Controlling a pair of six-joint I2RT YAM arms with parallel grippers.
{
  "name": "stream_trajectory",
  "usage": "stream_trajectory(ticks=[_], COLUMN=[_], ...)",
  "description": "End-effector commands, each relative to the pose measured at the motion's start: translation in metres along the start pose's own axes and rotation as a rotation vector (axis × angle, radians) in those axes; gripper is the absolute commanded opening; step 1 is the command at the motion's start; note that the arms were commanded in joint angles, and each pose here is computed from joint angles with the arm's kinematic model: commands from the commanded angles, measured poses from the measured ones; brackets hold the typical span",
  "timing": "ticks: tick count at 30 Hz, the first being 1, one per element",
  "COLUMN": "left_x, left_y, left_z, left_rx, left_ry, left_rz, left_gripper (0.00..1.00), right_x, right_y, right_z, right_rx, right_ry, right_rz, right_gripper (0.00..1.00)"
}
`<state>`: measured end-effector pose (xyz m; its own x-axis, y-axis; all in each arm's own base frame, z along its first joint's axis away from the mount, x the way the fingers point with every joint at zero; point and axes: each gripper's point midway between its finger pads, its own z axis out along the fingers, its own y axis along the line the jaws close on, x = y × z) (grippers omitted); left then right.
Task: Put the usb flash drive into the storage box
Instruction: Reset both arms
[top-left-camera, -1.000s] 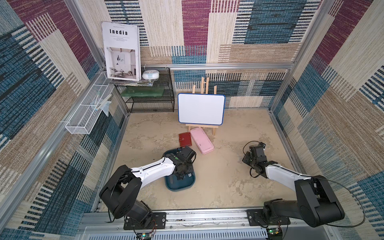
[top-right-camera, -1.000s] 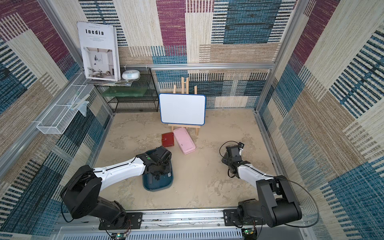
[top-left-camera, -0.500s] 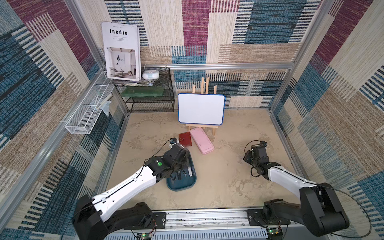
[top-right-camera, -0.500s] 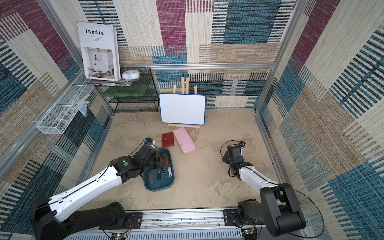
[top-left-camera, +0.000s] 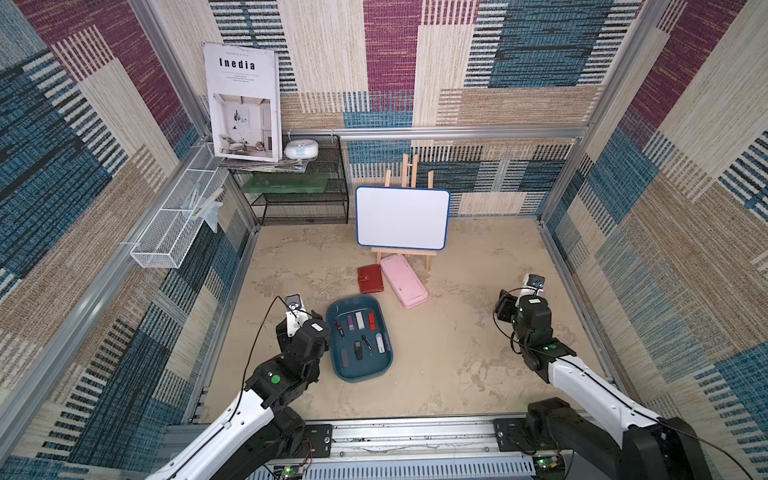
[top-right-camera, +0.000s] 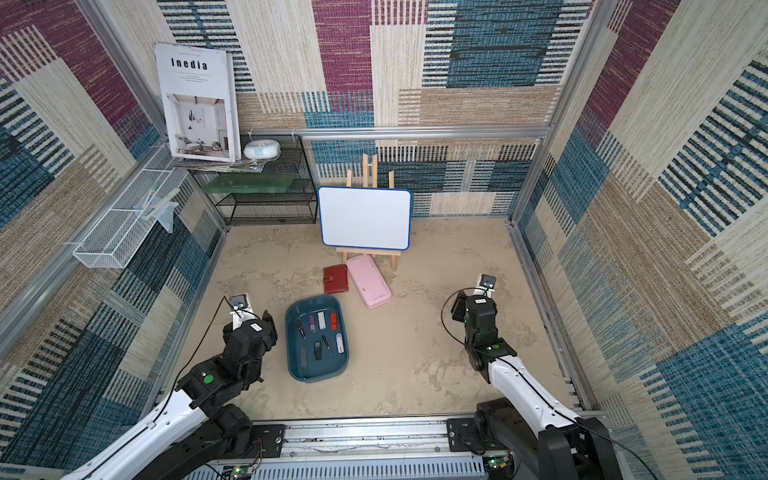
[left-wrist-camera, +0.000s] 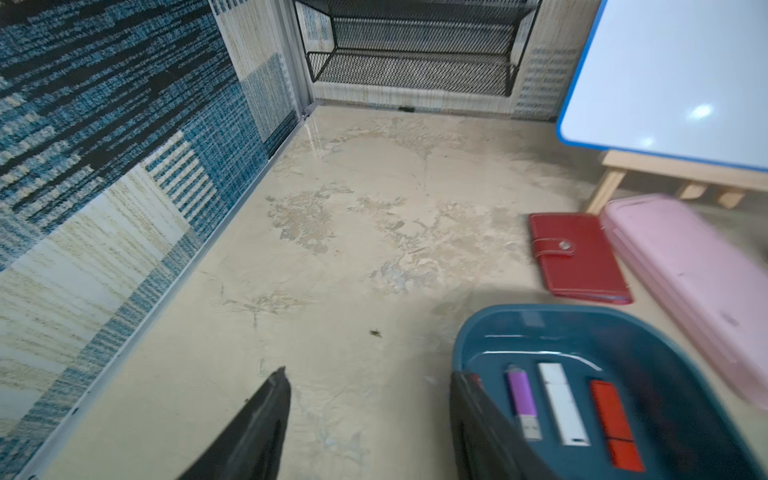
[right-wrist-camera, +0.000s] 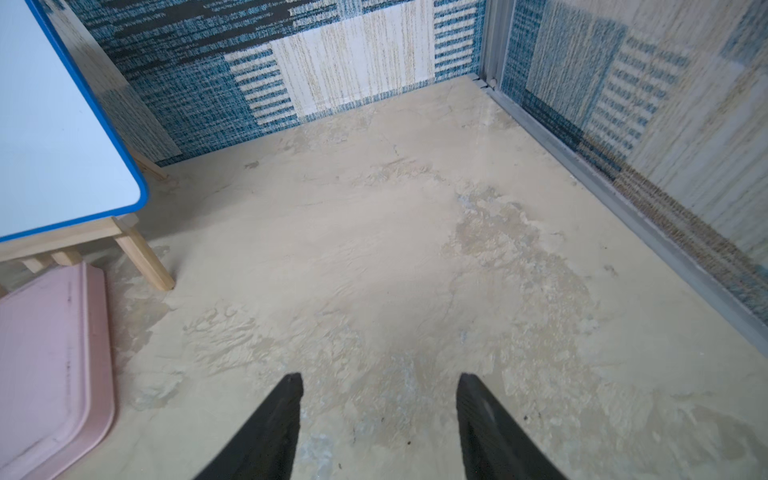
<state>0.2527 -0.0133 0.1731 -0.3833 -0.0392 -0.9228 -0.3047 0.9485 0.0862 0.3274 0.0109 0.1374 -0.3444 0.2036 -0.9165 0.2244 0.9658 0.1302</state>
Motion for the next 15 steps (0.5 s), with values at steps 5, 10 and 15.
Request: stream_trajectory(ticks=[5, 10, 15], left_x=[0.001, 0.018, 0.005], left_y=[0.012, 0.018, 0.0], left_z=[0.038, 0.085, 0.116], left_rx=[0.027, 0.036, 0.113], left_ry=[-0.183, -0.066, -0.09], left_rz=[-0.022, -0.065, -0.031], left_gripper=[0.75, 0.75, 0.73], right_x=[-0.041, -0.021, -0.034], right_y=[-0.003, -0.008, -0.016], right_z=[0.017, 0.044, 0.043], right_rx=[0.07, 0.052, 0.101], right_ry=[-0.215, -0.203, -0.286], right_rz=[-0.131, -0.171, -0.224], right_gripper=[0.65, 0.66, 0.64])
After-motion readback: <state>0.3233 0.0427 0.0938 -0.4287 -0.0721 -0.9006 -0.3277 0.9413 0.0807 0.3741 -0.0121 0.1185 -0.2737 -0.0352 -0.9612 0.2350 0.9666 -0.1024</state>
